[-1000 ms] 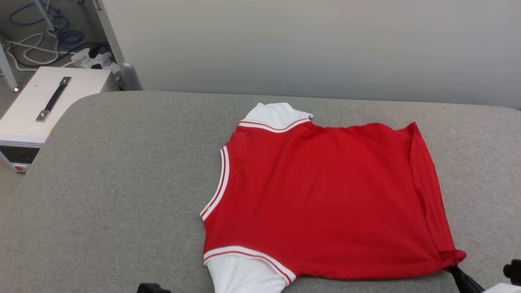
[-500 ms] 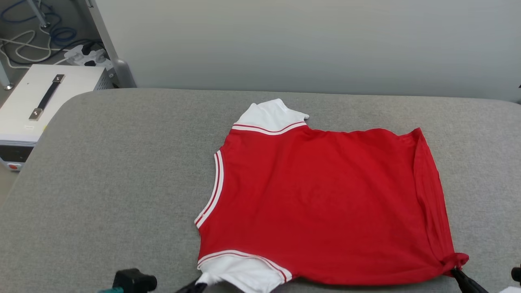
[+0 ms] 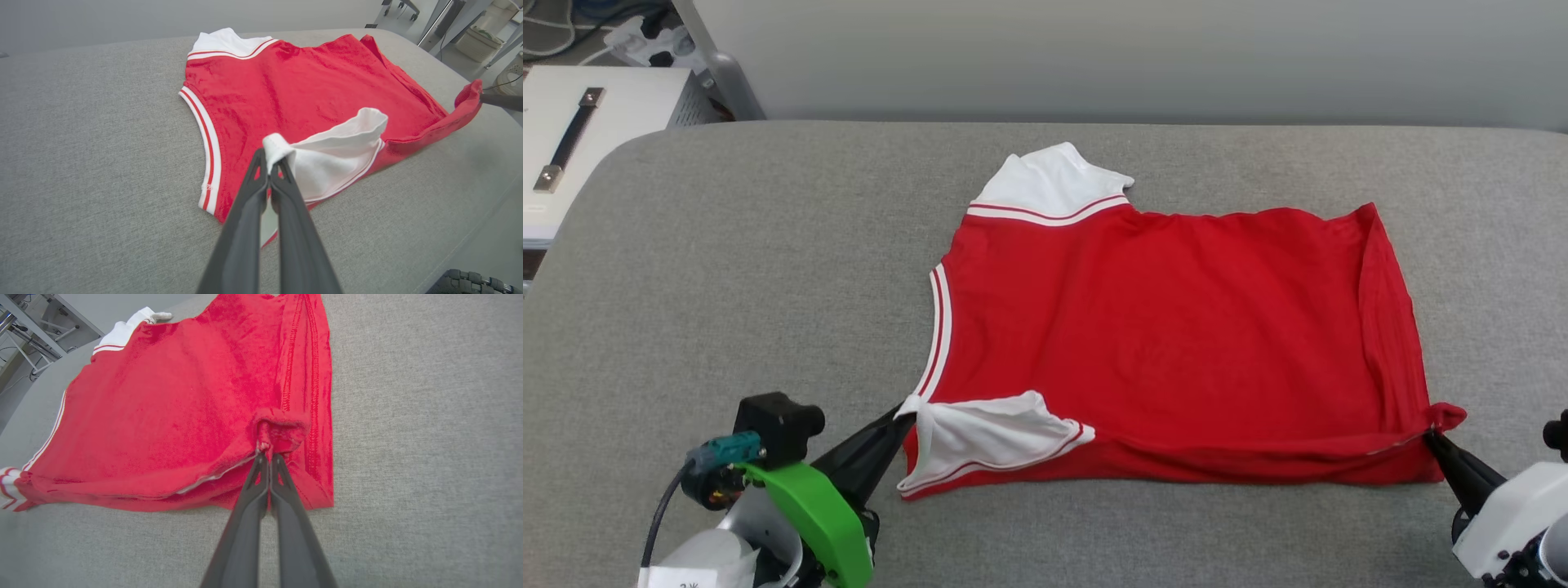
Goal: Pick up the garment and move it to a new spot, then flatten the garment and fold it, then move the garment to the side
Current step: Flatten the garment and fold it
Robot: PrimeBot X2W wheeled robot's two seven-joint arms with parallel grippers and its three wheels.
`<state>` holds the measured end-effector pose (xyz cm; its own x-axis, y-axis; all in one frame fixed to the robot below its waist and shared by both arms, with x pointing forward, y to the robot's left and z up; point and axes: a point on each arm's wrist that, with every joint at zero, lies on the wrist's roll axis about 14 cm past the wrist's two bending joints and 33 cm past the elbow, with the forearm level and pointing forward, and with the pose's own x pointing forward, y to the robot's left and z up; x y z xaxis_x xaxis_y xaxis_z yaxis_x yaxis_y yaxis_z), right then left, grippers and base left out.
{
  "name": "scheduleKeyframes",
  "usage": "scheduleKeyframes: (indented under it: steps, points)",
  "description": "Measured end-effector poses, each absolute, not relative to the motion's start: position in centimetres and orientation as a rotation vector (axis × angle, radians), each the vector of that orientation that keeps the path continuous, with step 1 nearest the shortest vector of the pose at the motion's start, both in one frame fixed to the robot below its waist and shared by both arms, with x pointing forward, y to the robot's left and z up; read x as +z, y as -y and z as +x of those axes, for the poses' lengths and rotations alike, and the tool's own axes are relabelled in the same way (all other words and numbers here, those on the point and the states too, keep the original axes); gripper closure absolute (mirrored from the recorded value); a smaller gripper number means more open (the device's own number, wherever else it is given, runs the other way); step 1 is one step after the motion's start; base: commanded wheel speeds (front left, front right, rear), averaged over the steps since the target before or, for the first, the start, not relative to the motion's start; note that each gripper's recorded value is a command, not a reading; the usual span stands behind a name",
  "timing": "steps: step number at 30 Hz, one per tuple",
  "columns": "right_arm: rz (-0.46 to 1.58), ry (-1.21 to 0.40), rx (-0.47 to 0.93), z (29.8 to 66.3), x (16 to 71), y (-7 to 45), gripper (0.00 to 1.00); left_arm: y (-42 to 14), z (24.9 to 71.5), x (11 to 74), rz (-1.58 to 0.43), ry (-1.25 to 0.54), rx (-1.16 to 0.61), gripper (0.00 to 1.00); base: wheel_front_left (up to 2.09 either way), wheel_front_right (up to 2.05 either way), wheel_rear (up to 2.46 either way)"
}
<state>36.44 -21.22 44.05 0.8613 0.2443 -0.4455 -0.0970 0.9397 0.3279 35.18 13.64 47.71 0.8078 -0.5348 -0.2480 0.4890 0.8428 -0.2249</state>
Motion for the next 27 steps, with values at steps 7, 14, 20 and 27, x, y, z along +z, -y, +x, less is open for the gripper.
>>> scheduleKeyframes:
  steps: [7,14,20,27]
  points:
    - [0.275,-0.574,0.166,38.7,42.0,21.1,1.00,-14.1,38.8,45.5,-0.136,-0.363,-0.512,1.00,0.00,0.00,0.00]
    - [0.262,-0.640,0.154,40.0,39.7,20.8,1.00,-14.0,40.7,41.8,-0.106,-0.450,-0.486,1.00,0.00,0.00,0.00]
    - [0.257,-0.678,0.152,40.4,38.5,20.7,1.00,-13.8,41.4,39.6,-0.105,-0.491,-0.462,1.00,0.00,0.00,0.00]
    - [0.251,-0.652,0.149,40.4,39.1,20.6,0.00,-14.4,41.9,39.2,-0.088,-0.476,-0.423,0.00,0.00,0.00,0.00]
